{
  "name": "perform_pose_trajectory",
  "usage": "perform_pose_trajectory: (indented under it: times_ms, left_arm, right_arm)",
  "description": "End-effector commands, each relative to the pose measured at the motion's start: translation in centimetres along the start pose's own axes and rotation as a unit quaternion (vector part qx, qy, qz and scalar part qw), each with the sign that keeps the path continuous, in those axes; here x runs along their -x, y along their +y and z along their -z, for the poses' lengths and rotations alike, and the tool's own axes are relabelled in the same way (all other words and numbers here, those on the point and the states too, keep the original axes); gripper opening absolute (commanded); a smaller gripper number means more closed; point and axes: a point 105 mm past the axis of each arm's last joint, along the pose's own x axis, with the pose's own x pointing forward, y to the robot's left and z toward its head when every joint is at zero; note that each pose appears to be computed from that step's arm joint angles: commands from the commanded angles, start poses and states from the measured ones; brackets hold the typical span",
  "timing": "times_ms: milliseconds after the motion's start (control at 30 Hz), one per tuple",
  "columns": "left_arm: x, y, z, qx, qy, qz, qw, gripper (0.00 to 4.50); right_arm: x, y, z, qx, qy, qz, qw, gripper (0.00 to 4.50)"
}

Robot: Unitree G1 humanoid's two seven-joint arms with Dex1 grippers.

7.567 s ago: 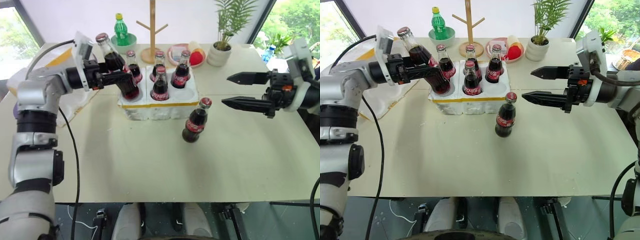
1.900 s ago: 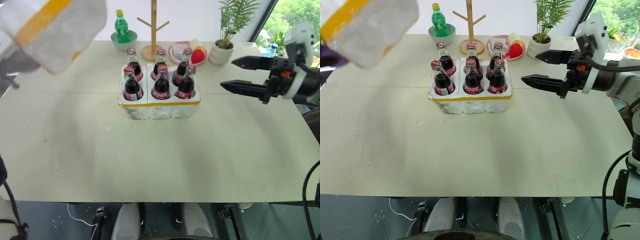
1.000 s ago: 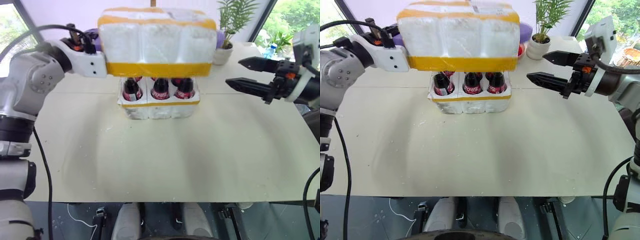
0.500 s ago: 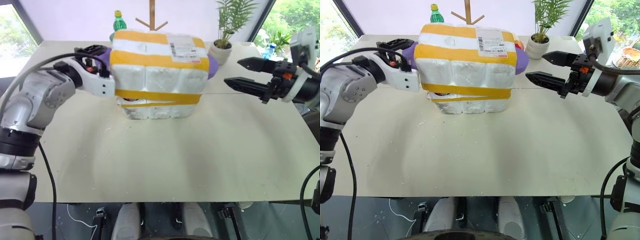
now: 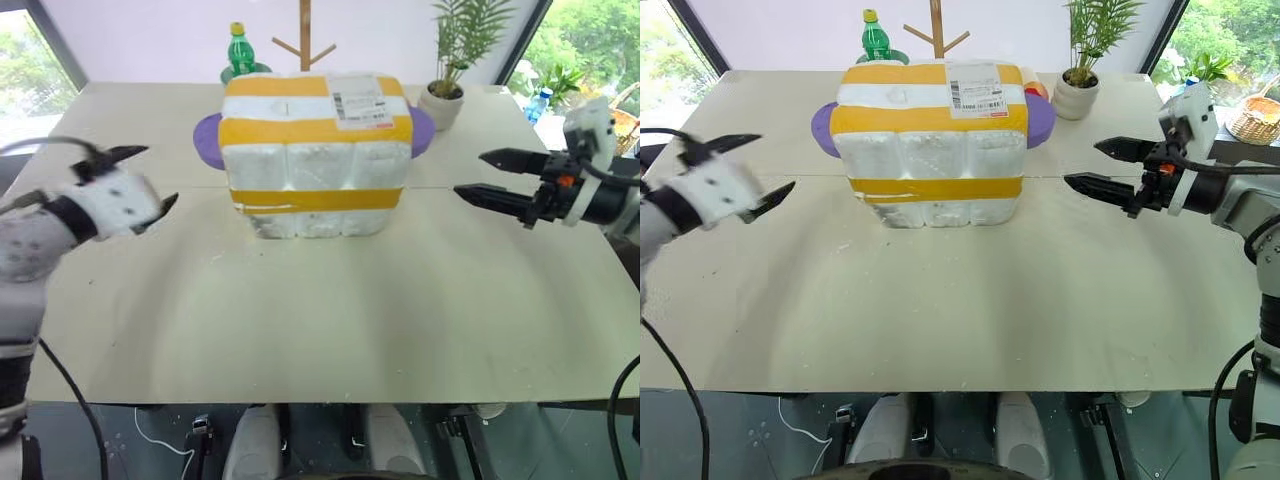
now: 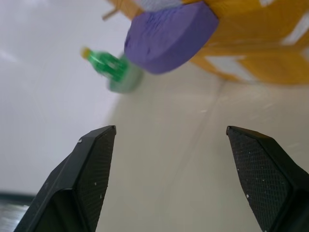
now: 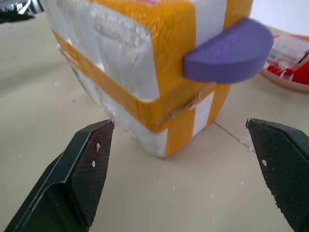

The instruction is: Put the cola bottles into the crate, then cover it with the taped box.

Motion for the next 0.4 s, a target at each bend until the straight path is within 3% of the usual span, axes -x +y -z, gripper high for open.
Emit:
perform_pose_trajectory:
  times_ms: [33, 200, 400]
  left_arm:
    - [2.7, 2.1, -3.0, 0.157, -0.045, 0.066, 0.984, 3.83]
    - [5.6, 1.4, -4.9, 0.224, -0.028, 0.217, 0.95, 3.83]
    - [5.7, 1.9, -5.4, 0.196, 0.004, 0.249, 0.949, 3.83]
  right_arm:
    - [0.6, 0.4, -1.1, 0.028, 0.002, -0.033, 0.999, 4.5]
    - [-0.1, 1.1, -1.9, 0.04, 0.0, -0.079, 0.996, 4.5]
    - [-1.0, 2.1, -2.7, 0.057, -0.007, -0.122, 0.991, 4.5]
